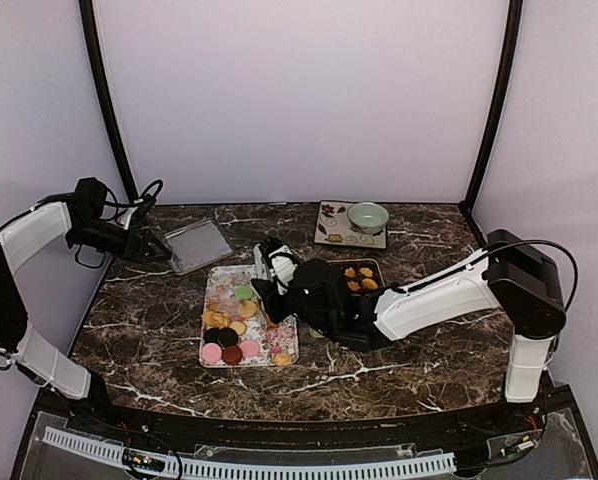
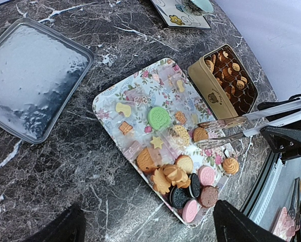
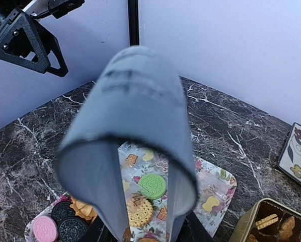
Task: Pack the cookies
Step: Pick up the fake cookies from the plate, then place the fake cookies in the empty pocket of the box.
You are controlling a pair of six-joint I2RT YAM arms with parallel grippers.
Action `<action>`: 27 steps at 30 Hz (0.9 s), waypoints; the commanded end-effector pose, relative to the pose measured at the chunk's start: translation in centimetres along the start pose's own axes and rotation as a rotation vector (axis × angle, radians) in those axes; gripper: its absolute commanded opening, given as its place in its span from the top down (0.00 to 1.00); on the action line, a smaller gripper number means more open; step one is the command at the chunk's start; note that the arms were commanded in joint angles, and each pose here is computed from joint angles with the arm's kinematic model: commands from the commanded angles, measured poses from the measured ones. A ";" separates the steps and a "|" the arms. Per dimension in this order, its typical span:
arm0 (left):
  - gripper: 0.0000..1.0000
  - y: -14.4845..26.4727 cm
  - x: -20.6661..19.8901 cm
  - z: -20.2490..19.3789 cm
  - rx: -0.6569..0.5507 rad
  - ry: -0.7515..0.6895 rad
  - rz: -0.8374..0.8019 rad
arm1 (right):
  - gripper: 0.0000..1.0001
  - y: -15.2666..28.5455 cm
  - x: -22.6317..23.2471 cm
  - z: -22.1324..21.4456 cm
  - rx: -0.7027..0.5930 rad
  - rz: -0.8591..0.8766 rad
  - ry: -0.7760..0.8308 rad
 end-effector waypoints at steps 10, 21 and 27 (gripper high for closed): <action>0.10 0.9 -0.7 0.5 -0.027 -0.020 -0.009 | 0.83 4.4 -1.7 6.1 -0.065 -0.039 0.059; 0.10 0.7 -0.6 0.4 -0.028 -0.015 -0.017 | 0.83 8.8 -5.2 4.9 -0.032 -0.138 0.052; 0.10 0.7 -0.6 0.3 -0.025 -0.013 -0.017 | 0.81 8.8 -5.7 4.2 -0.025 -0.150 0.036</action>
Point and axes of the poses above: each gripper's point midway between its finger pads, its own y axis back along the fingers, its own x axis along the line the jaws close on, z = x × y, the point moved 8 cm from there along y, back along the fingers, and after that the axes turned 3 degrees about -y, right-handed, at the moved point
